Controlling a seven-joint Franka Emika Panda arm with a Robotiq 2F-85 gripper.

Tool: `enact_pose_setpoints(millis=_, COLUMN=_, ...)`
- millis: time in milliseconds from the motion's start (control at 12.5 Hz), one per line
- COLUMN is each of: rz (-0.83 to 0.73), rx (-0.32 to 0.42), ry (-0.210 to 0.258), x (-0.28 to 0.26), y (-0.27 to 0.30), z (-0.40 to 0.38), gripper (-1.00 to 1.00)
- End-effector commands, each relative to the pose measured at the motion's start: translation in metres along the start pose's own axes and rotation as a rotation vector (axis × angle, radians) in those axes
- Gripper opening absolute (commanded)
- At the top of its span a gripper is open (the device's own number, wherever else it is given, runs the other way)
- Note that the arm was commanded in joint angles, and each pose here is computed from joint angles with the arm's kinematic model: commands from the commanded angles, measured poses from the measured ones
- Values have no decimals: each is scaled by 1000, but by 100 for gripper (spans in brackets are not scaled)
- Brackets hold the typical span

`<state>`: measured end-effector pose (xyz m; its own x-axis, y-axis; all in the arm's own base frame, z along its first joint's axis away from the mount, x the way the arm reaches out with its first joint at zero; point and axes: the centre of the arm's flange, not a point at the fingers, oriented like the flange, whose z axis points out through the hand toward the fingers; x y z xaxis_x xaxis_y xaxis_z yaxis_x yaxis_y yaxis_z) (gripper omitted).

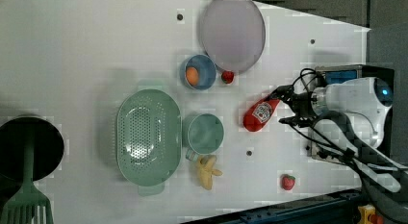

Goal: Pick Ketchup from oven and place it on table.

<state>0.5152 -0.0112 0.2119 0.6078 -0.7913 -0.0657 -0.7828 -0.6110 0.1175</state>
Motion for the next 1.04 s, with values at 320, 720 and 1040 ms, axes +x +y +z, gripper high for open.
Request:
enact_pose_setpoints(millis=320, rz=58, rx=214, ry=125, x=14, y=-17, z=-220, gripper=100)
enact_pose_setpoints(millis=720, rz=52, rx=107, ry=36, x=-6, y=14, z=-342, gripper=100)
enact_pose_setpoints(millis=1040, rz=56, rx=100, ry=33, x=-14, y=34, z=-402, gripper=100)
